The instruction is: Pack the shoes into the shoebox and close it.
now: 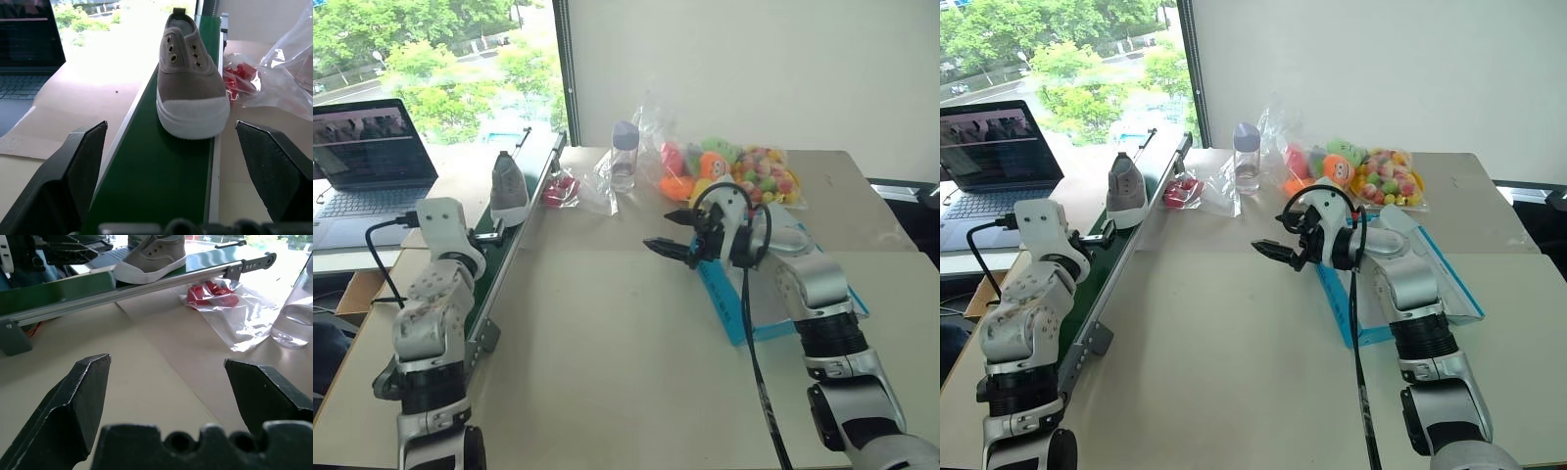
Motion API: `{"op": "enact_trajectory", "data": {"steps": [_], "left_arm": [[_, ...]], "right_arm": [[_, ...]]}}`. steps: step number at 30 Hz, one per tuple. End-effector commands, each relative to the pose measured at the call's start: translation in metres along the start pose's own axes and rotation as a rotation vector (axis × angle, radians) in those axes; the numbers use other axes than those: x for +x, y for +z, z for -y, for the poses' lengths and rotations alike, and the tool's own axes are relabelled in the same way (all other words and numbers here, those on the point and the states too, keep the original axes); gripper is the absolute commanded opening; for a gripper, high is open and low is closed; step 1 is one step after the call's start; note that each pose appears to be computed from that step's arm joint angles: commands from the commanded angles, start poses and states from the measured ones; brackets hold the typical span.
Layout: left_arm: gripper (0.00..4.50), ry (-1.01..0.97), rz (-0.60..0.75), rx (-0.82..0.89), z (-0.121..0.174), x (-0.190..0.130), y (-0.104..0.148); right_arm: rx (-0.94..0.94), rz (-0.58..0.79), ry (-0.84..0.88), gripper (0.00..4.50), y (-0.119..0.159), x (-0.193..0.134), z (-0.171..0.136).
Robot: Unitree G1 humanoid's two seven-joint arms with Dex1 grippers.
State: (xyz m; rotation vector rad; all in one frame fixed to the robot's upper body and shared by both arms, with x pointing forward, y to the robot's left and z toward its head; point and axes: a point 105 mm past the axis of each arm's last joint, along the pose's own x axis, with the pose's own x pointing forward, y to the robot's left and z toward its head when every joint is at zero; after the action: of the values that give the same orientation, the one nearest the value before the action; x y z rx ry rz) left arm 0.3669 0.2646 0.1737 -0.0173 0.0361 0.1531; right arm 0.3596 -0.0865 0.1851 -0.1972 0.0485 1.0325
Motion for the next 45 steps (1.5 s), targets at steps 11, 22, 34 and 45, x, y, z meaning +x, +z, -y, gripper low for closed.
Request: {"op": "enact_trajectory", "data": {"steps": [11, 22, 34, 45], "left_arm": [[4.5, 0.093, -0.05, -0.011, -0.012, 0.018, -0.004], [1.62, 0.06, -0.135, -0.166, 0.0, 0.016, -0.022], [0.62, -0.12, 0.178, -0.187, 0.048, 0.016, 0.067], [0.62, -0.568, 0.215, -0.371, 0.189, -0.018, 0.106]], "right_arm": [[-0.048, 0.021, -0.022, 4.44, 0.013, -0.007, 0.003], [-0.074, 0.01, -0.048, 4.5, 0.015, -0.008, 0.008], [-0.051, 0.09, -0.098, 4.5, 0.03, -0.009, 0.017], [0.6, 0.523, -0.209, 4.5, 0.094, -0.025, 0.051]]}}
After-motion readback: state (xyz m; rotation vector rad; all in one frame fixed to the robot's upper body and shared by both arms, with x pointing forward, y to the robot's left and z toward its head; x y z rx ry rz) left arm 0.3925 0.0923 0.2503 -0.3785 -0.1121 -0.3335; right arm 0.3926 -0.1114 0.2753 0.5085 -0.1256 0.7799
